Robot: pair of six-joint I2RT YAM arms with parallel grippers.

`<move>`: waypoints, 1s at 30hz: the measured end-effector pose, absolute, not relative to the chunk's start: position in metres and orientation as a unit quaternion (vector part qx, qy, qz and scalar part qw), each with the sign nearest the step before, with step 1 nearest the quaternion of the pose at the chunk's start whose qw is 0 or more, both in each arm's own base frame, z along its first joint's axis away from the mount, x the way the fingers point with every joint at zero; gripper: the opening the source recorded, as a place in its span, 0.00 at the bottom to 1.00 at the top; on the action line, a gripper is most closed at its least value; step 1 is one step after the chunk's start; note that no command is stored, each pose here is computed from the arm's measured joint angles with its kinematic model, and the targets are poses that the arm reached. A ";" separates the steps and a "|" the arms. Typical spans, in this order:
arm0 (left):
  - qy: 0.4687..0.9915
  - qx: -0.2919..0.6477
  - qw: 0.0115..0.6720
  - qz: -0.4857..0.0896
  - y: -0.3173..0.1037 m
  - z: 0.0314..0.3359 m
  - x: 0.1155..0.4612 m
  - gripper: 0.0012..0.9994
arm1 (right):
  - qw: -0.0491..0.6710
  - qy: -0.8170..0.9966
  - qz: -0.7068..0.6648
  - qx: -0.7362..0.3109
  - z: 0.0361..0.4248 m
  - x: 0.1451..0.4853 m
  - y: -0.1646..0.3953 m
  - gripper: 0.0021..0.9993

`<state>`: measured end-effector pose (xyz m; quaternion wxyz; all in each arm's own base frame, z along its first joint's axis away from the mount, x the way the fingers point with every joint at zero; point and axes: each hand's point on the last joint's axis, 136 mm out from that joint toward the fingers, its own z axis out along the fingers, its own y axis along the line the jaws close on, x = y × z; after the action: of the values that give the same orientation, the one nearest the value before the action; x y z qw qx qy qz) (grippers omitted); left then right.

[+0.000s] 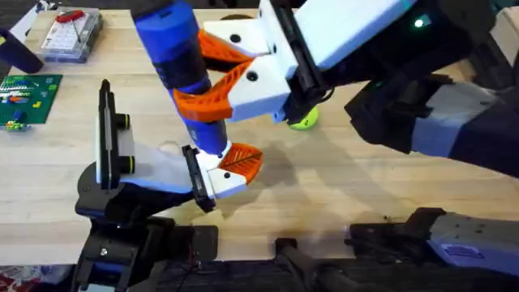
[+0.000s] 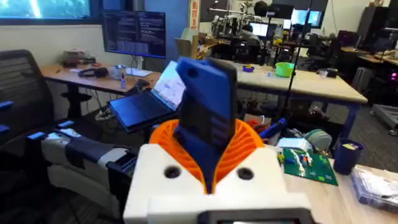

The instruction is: Pick up the gripper from the table and insert it into the empty holder that is missing its gripper. Then pick up a screw, insert it into the mounting hole, and use the screwdriver to tighten it. Finally, clean up the table by picking up the vegetable and placing it into the bucket.

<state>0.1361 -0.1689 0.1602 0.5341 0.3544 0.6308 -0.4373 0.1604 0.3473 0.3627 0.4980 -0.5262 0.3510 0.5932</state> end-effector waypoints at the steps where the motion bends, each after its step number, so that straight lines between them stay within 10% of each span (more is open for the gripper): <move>1: 0.631 0.354 0.534 -0.437 -0.169 0.160 0.136 0.01 | 0.498 0.351 0.593 -0.527 0.362 0.161 0.348 0.02; 30: 0.631 0.354 0.534 -0.437 -0.169 0.160 0.136 0.01 | 0.494 0.372 0.592 -0.517 0.347 0.167 0.351 0.02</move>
<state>0.1361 -0.1689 0.1602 0.5339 0.3545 0.6309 -0.4375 0.1672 0.3508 0.3471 0.4944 -0.5170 0.3720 0.5916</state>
